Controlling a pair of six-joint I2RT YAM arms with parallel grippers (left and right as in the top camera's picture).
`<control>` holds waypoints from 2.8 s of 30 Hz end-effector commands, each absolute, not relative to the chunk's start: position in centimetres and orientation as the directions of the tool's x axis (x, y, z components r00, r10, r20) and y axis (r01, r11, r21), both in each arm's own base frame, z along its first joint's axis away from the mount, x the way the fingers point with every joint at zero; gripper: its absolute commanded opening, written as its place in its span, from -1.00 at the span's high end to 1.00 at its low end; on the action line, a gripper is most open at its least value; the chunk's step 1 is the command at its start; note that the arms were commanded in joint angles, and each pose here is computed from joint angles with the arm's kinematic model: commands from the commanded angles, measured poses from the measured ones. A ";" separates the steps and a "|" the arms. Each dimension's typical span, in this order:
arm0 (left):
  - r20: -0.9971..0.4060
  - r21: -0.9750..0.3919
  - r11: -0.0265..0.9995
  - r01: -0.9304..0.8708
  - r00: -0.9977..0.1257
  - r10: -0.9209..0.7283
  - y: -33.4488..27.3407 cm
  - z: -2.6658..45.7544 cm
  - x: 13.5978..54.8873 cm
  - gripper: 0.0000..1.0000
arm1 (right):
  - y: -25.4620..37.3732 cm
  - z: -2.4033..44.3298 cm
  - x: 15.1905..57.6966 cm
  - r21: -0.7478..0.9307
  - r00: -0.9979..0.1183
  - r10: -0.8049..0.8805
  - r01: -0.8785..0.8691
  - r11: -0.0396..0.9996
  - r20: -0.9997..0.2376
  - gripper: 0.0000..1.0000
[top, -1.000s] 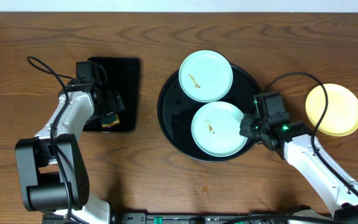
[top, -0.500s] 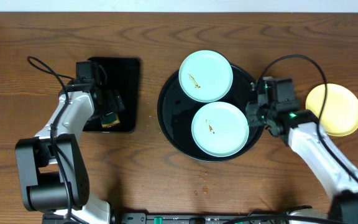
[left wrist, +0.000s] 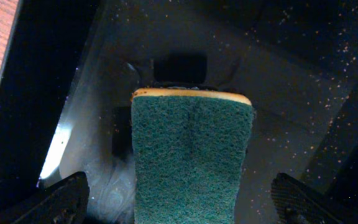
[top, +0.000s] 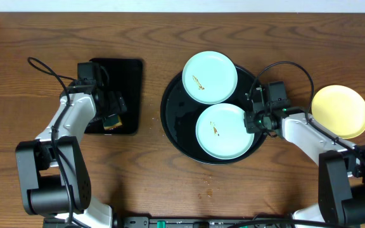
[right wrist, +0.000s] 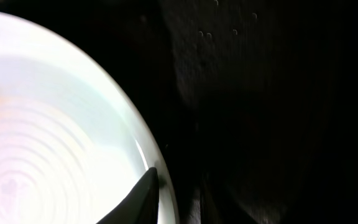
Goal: Clean dirty plates on tray and stack at the side
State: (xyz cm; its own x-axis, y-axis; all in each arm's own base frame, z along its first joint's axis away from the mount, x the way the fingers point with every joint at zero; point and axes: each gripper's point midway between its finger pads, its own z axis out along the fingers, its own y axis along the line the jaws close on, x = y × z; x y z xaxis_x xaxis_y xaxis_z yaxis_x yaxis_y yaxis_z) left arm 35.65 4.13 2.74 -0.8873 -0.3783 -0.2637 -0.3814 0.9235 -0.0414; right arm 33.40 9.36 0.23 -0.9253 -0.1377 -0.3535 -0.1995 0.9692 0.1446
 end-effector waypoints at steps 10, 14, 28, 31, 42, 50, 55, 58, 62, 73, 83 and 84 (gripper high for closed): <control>-0.224 -0.040 0.907 -0.420 -0.880 -0.418 4.1 0.4 34.5 -0.54 | 10.1 -0.2 33.4 0.176 -0.926 -0.146 -0.218 0.960 -0.347 0.60; -0.250 -0.049 0.907 -0.418 -0.874 -0.417 4.1 -1.1 35.0 -0.54 | 10.2 -0.2 33.5 0.178 -0.927 -0.143 -0.215 0.960 -0.348 0.60; -0.342 -0.082 0.908 -0.411 -0.844 -0.413 4.4 -0.8 37.3 -0.35 | 10.2 -0.2 33.5 0.178 -0.926 -0.143 -0.215 0.960 -0.350 0.59; -0.381 -0.093 0.908 -0.409 -0.828 -0.412 4.5 -0.5 38.3 -0.34 | 10.1 -0.2 33.5 0.178 -0.926 -0.143 -0.215 0.960 -0.349 0.58; -0.344 -0.083 0.920 -0.382 -0.856 -0.386 3.2 -1.8 37.9 -0.47 | 10.1 -0.2 33.5 0.178 -0.927 -0.142 -0.214 0.961 -0.347 0.51; -0.290 -0.063 0.920 -0.386 -0.875 -0.387 3.1 -2.2 36.4 0.80 | 10.1 -0.6 33.2 0.187 -0.934 -0.117 -0.188 0.964 -0.338 0.77; -0.392 -0.080 0.939 -0.335 -0.855 -0.338 3.2 1.0 38.7 0.85 | 10.4 -0.5 33.4 0.192 -0.931 -0.108 -0.184 0.964 -0.348 0.97; -0.482 -0.109 0.939 -0.325 -0.809 -0.336 3.3 5.1 39.7 0.85 | 10.3 -0.5 33.4 0.192 -0.931 -0.108 -0.183 0.964 -0.349 0.97; -0.576 -0.143 0.944 -0.296 -0.751 -0.323 2.9 10.1 39.8 0.85 | 10.4 -0.5 33.4 0.192 -0.931 -0.108 -0.184 0.964 -0.349 0.98; -0.694 -0.178 0.957 -0.228 -0.661 -0.287 2.4 14.9 40.8 0.85 | 10.4 -0.5 33.5 0.192 -0.929 -0.107 -0.184 0.964 -0.353 0.92; -0.715 -0.132 0.976 -0.176 -0.665 -0.217 2.4 14.2 42.0 0.85 | 10.4 -0.5 33.6 0.192 -0.928 -0.109 -0.186 0.964 -0.356 0.73; -0.723 -0.125 0.978 -0.168 -0.659 -0.206 2.4 14.4 42.2 0.85 | 10.4 -0.5 33.6 0.192 -0.928 -0.109 -0.186 0.964 -0.356 0.65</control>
